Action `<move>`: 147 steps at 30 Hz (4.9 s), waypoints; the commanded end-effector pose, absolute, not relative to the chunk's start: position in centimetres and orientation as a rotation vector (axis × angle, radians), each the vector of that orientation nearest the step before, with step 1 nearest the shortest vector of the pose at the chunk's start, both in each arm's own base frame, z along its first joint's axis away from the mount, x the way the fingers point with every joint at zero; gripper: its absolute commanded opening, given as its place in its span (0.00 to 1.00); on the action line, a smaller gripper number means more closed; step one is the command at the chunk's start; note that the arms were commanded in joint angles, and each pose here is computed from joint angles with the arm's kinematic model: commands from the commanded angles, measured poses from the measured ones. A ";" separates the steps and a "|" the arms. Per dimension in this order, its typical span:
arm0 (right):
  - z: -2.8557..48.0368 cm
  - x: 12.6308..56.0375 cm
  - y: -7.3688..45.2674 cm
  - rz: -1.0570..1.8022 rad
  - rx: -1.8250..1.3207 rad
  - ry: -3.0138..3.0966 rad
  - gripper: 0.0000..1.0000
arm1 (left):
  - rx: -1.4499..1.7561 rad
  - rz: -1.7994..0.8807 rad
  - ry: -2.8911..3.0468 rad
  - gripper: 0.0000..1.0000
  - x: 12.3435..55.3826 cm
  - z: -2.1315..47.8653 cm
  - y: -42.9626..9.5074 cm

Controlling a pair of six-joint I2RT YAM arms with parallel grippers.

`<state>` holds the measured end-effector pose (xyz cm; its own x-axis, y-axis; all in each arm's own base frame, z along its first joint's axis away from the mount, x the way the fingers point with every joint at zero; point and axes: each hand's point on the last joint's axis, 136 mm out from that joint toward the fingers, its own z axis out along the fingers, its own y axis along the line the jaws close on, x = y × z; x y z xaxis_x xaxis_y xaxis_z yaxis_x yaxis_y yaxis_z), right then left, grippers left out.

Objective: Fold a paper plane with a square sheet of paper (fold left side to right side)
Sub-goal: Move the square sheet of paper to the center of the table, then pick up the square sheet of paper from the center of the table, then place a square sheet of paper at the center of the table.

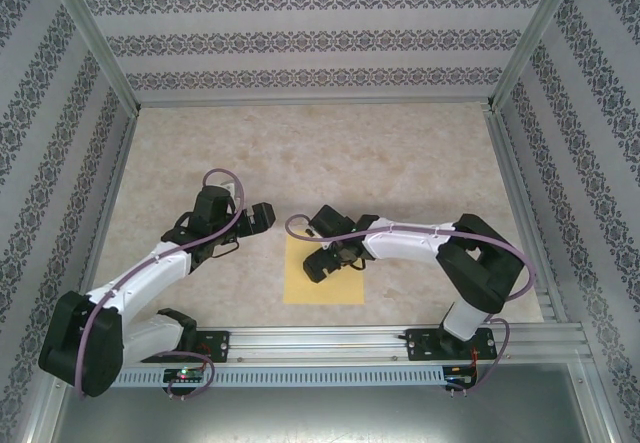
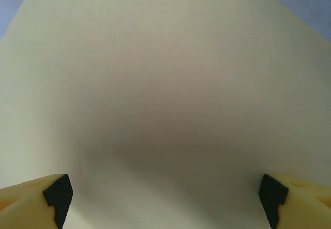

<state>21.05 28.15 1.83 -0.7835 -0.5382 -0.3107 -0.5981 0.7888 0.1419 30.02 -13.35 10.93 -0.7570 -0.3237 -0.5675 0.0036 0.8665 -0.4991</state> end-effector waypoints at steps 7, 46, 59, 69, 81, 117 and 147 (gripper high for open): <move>0.2 22.6 27.5 0.270 -0.794 2.767 0.95 | -0.239 -0.564 2.362 1.00 29.5 11.5 -12.6; 6.9 30.8 19.1 0.431 -0.294 2.694 0.98 | 0.010 -1.068 2.518 0.66 31.7 9.9 -26.6; 2.1 29.7 16.3 0.373 -0.039 2.807 0.98 | 0.021 -1.010 2.679 0.61 31.3 4.5 -28.6; 1.2 29.6 17.4 0.411 -0.026 2.840 0.96 | 0.016 -0.946 2.756 0.59 30.5 2.0 -28.0; 2.1 29.0 21.8 0.595 -0.106 2.830 0.83 | 0.026 -0.966 2.728 0.57 30.8 2.6 -28.4; 35.4 33.0 16.9 1.540 0.051 1.653 0.30 | 0.006 -1.683 1.785 0.91 32.7 32.2 -27.7; 39.0 31.1 18.0 1.646 0.086 1.543 0.37 | 0.164 -1.936 1.500 0.00 33.2 39.1 -33.0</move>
<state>31.33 18.76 39.25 -0.6635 0.5928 -0.4564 -0.5100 0.0880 0.8557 34.33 -33.32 37.60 -0.7962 -0.4172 -0.4382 0.5208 -0.1039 -0.8473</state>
